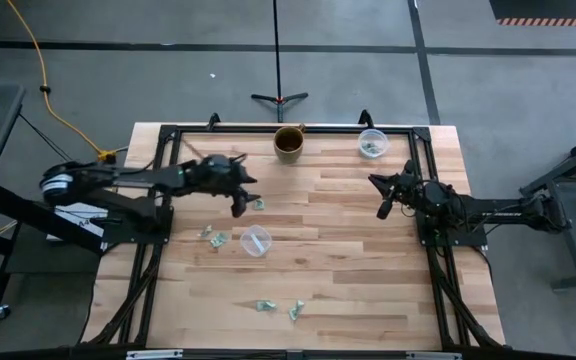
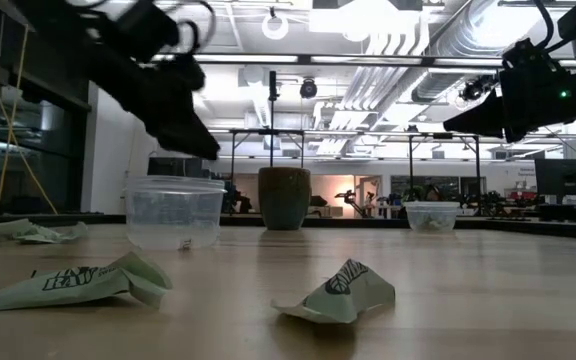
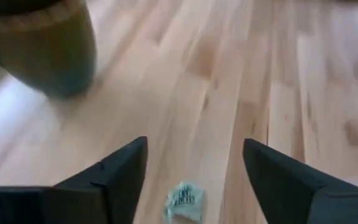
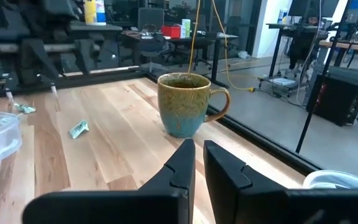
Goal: Pick and place items into bin
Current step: Put the stevia packet into the bottom transparent bin
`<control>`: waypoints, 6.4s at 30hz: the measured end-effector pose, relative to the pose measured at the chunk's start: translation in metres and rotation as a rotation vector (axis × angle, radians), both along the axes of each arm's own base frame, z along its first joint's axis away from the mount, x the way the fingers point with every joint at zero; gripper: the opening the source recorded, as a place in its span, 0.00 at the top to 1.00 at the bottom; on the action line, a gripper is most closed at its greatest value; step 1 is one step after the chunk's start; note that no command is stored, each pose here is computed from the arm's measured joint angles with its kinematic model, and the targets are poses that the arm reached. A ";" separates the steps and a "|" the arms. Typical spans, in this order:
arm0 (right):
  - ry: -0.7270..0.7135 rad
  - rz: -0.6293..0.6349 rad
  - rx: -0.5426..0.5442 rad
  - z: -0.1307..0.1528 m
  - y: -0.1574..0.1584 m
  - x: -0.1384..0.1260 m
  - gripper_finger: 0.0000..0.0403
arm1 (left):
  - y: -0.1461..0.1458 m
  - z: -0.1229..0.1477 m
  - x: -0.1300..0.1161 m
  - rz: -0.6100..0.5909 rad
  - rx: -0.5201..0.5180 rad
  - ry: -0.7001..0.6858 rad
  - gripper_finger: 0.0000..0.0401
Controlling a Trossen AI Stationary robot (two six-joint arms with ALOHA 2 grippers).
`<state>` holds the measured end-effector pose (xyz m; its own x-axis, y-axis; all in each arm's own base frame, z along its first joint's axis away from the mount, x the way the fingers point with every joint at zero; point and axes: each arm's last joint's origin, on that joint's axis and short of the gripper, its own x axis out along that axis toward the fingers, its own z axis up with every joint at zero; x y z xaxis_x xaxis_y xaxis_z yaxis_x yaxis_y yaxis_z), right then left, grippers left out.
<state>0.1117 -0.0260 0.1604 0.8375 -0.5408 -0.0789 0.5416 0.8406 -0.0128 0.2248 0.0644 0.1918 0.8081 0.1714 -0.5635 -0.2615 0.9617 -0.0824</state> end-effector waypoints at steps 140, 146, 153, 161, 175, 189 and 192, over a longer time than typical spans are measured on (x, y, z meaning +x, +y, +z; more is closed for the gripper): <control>0.099 -0.013 0.024 -0.010 0.000 0.000 0.96 | -0.084 -0.006 -0.010 -0.257 0.009 0.604 0.95; 0.105 -0.013 0.027 -0.011 0.000 0.000 0.96 | -0.081 0.031 -0.024 -0.220 0.062 0.509 0.92; 0.112 -0.013 0.028 -0.012 0.000 -0.001 0.96 | -0.083 0.052 -0.025 -0.318 0.070 0.326 0.95; 0.116 -0.013 0.028 -0.012 0.000 -0.001 0.95 | -0.080 0.035 -0.024 -0.123 0.013 0.375 0.60; 0.119 -0.013 0.028 -0.012 0.000 -0.001 0.96 | -0.082 -0.028 -0.016 -0.167 0.004 0.414 0.28; 0.106 -0.013 0.027 -0.011 0.000 0.000 0.97 | -0.083 -0.052 -0.004 -0.181 -0.011 0.433 0.36; 0.104 -0.014 0.027 -0.011 0.000 0.000 0.97 | -0.084 -0.059 -0.003 -0.183 -0.015 0.467 0.35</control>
<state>0.1113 -0.0263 0.1495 0.8165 -0.5486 -0.1800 0.5499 0.8339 -0.0471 0.2218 -0.0193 0.1323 0.4851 0.0393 -0.8736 -0.1009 0.9948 -0.0113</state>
